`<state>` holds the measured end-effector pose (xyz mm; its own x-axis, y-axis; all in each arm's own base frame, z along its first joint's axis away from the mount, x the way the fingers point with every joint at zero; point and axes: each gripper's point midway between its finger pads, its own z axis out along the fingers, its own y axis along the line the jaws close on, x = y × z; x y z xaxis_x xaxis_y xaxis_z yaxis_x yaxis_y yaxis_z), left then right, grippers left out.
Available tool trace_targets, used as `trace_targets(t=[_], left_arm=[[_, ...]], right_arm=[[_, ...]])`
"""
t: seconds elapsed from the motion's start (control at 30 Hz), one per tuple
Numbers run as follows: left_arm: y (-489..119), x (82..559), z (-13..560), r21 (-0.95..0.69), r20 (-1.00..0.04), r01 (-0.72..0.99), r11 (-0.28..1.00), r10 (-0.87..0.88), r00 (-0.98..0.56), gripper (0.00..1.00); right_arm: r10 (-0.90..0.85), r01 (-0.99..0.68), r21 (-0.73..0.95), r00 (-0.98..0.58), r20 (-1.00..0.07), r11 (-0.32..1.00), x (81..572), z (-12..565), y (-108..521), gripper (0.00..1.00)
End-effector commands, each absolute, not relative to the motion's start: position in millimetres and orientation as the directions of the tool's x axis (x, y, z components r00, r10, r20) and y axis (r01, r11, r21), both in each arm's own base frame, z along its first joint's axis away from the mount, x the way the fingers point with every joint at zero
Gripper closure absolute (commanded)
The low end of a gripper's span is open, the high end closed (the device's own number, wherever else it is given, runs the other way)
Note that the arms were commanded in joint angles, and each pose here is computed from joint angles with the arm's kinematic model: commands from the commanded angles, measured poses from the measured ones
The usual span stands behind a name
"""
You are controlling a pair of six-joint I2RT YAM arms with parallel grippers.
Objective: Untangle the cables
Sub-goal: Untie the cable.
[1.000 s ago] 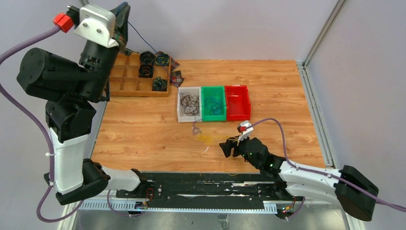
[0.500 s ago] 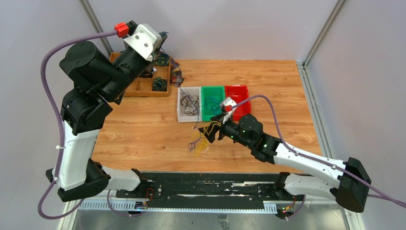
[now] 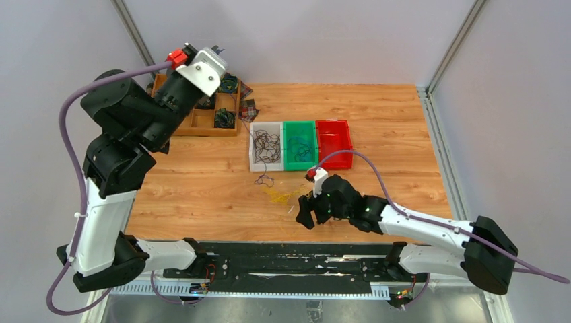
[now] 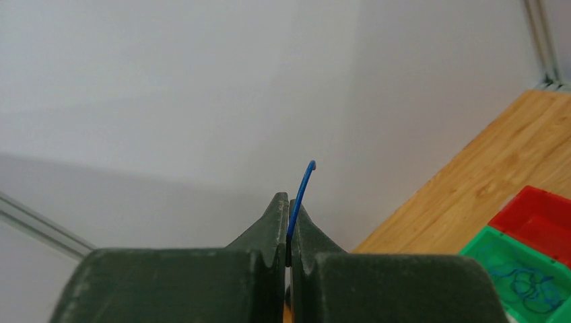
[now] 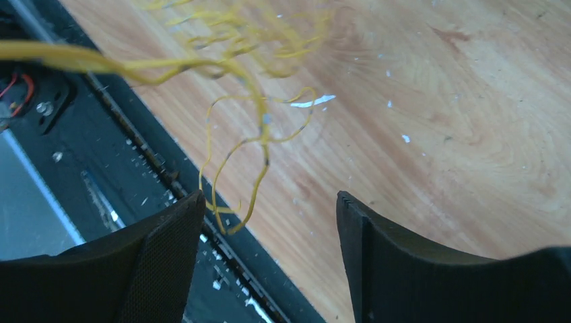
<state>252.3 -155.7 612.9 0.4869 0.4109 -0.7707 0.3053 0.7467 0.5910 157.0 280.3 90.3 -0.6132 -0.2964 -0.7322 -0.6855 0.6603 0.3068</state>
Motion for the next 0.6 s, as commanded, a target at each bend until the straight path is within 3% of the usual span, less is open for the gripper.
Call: trace_targets(t=[0.0,0.23,0.57], left_arm=[[-144.3,265.3,614.2,0.652,-0.711,0.182,0.736,0.510,0.485,0.99],[-141.9,279.0,607.2,0.713,-0.653,0.107,0.693,0.600,0.462,0.99],[-128.2,294.4,602.8,0.789,-0.563,-0.013,0.614,0.732,0.383,0.99]], right_arm=[[-0.349,-0.739,0.374,-0.620,-0.702,0.561,125.3,110.4,280.3,0.29],[-0.519,-0.824,0.483,-0.563,-0.643,0.296,70.5,131.3,281.6,0.28],[-0.514,-0.839,0.457,-0.542,-0.665,0.295,68.9,155.2,272.6,0.28]])
